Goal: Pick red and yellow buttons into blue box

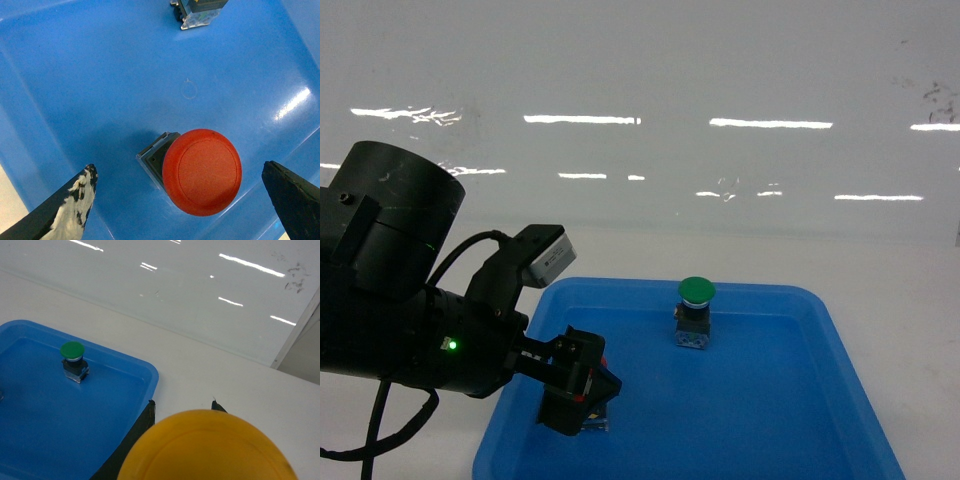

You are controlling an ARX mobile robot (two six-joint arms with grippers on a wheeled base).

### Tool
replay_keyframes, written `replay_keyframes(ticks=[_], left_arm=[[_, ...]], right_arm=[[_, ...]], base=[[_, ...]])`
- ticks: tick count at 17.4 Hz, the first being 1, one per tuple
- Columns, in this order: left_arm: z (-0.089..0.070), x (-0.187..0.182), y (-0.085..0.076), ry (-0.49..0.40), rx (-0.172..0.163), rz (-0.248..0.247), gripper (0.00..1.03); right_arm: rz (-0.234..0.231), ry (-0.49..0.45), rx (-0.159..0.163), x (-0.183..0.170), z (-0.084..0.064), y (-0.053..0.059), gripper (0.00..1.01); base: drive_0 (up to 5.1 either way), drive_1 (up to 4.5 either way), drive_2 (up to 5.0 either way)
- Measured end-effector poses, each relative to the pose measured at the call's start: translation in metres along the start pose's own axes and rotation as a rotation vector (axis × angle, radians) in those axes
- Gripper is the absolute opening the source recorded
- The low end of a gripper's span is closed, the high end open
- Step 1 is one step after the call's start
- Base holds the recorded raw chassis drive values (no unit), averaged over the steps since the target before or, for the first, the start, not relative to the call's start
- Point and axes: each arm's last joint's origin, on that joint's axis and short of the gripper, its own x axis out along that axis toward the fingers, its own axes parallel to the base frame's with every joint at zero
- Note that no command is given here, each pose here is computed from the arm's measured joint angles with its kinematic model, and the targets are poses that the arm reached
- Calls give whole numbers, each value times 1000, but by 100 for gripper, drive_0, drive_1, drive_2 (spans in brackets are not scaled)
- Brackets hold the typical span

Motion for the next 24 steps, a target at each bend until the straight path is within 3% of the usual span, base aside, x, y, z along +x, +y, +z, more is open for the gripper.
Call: replay_keyframes(ticks=[7,10,14,17,24], left_arm=[[0,17,-5,36,12,-40,98],[-8,27,2,71,2,-23,98],[-6,31,6,78,4,-21,98],[-6,34,5,85,38,-10,98],[-9,35,8,97,40,1,38]], right_arm=[[0,0,0,0,0,0,28],[0,0,0,0,0,0,28],[0,0,0,0,0,0,28],[0,0,0,0,0,0,28],[0,0,0,0,0,0,28]], base=[[0,0,0],[0,0,0],[0,0,0],[0,0,0],[0,0,0]])
